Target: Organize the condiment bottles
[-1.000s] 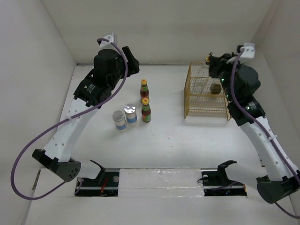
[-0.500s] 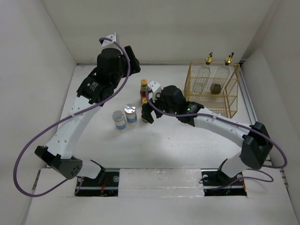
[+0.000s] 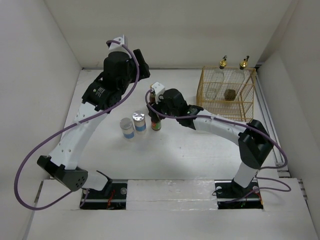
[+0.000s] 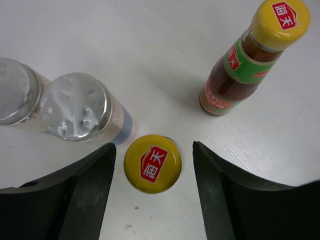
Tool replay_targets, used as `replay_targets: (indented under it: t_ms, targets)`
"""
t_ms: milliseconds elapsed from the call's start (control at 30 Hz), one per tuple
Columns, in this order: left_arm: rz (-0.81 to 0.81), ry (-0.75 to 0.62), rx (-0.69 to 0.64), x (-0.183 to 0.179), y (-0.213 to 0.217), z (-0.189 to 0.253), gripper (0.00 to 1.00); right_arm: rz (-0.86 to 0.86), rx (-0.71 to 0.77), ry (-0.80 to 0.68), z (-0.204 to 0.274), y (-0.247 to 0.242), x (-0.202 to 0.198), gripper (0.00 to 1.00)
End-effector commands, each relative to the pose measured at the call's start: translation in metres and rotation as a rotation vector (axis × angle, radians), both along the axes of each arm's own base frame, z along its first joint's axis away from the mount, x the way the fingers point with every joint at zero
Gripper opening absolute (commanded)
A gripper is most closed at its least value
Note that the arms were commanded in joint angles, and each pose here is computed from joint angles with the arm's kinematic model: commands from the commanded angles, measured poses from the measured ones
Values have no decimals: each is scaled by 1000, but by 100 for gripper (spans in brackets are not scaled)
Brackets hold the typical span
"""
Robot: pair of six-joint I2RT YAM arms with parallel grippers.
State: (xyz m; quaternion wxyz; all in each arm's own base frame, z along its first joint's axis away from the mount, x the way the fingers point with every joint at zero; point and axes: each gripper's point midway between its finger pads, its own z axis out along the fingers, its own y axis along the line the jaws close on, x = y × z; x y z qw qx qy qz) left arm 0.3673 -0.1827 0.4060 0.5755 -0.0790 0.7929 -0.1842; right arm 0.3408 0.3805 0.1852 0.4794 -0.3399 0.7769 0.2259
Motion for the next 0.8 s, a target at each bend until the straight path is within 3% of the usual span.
replay_targets:
  t_ms: [0, 33, 167, 300, 500, 767]
  targets:
    - [-8, -45, -3, -5, 5, 13, 67, -42, 73, -84, 31, 12, 21, 68]
    - [-8, -37, 2, -5, 4, 9, 67, -46, 85, -84, 30, 15, 23, 55]
    - [-18, -27, 5, -5, 2, 5, 67, -46, 103, -99, 39, 16, 24, 23]
    - [-27, -33, -2, -5, 0, 7, 67, -81, 191, -175, 98, -5, 18, 8]
    - [-69, -24, -20, 0, -12, 2, 67, -203, 321, -279, 204, -90, 9, 3]
    - [-112, -17, -30, 9, -27, -1, 67, -424, 293, -303, 244, -199, 27, 0]
